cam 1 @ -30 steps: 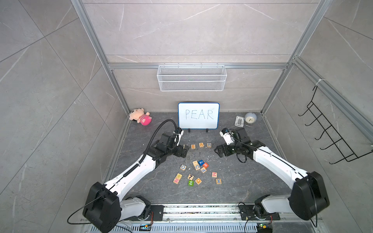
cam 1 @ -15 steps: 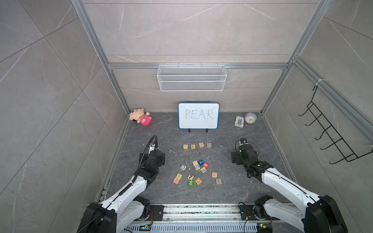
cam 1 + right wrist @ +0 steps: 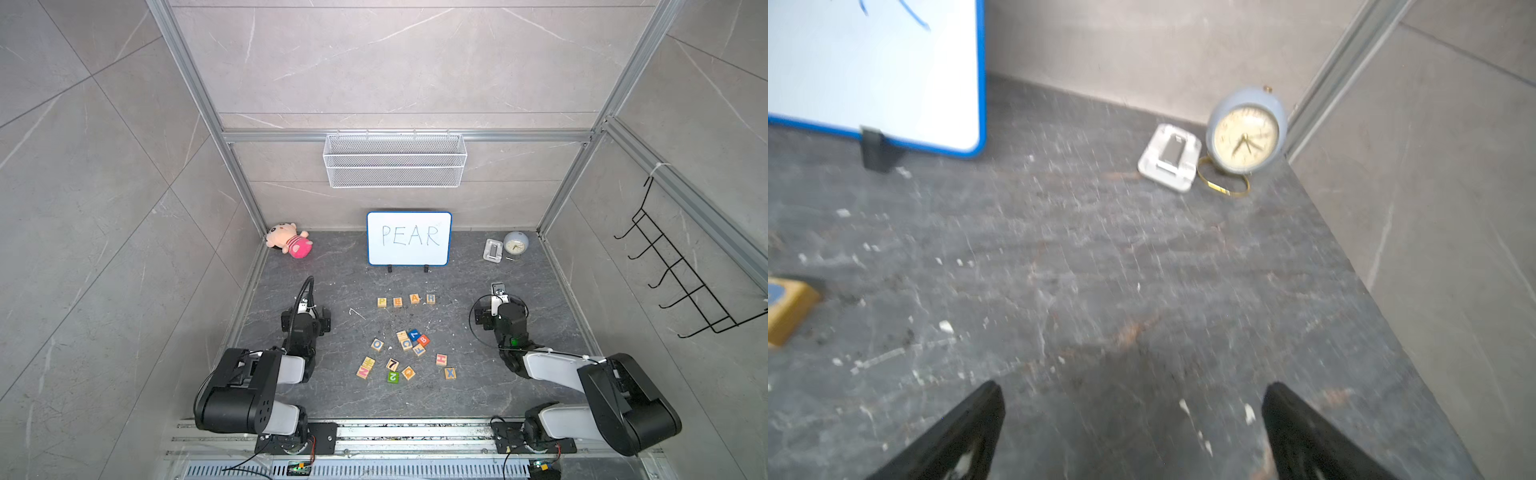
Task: Spell the uppercase word “pear” with letter blocks
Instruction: Reset both arms
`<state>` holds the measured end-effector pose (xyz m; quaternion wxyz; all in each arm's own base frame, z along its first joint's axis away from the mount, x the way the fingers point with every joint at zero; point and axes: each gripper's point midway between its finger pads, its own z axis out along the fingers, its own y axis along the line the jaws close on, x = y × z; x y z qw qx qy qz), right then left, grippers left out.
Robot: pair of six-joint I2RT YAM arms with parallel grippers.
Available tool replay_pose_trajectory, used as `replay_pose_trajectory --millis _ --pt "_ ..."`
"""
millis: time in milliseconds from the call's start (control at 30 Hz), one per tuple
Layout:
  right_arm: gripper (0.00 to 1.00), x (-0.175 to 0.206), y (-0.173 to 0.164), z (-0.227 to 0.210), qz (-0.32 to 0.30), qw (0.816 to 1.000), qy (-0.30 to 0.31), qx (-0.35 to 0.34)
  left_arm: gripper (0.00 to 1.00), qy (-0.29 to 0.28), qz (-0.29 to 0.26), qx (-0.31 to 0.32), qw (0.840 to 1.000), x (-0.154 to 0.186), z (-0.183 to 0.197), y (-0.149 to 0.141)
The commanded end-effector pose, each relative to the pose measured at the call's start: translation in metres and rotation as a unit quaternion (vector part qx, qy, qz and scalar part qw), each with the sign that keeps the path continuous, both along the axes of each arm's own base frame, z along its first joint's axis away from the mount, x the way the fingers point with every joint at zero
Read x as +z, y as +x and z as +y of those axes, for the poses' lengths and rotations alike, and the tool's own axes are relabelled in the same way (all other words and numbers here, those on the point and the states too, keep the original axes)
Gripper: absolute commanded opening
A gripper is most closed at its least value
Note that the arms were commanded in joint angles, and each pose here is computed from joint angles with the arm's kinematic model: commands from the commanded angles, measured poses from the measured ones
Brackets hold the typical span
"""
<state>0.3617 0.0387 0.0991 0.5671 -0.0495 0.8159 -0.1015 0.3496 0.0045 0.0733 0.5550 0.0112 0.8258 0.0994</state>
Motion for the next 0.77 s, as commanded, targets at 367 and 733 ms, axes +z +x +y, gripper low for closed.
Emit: replay_pose_trajectory --millis 367,733 --pt "0.99 -0.006 0.026 -0.017 -0.005 0.995 0.094 0.015 1.0 -0.084 -0.009 0.008 0.996 0.013 0.024 0.035" --pt "0.99 -0.007 0.027 -0.015 -0.002 0.995 0.093 0.02 1.0 -0.083 -0.007 0.01 0.997 0.013 0.025 0.035"
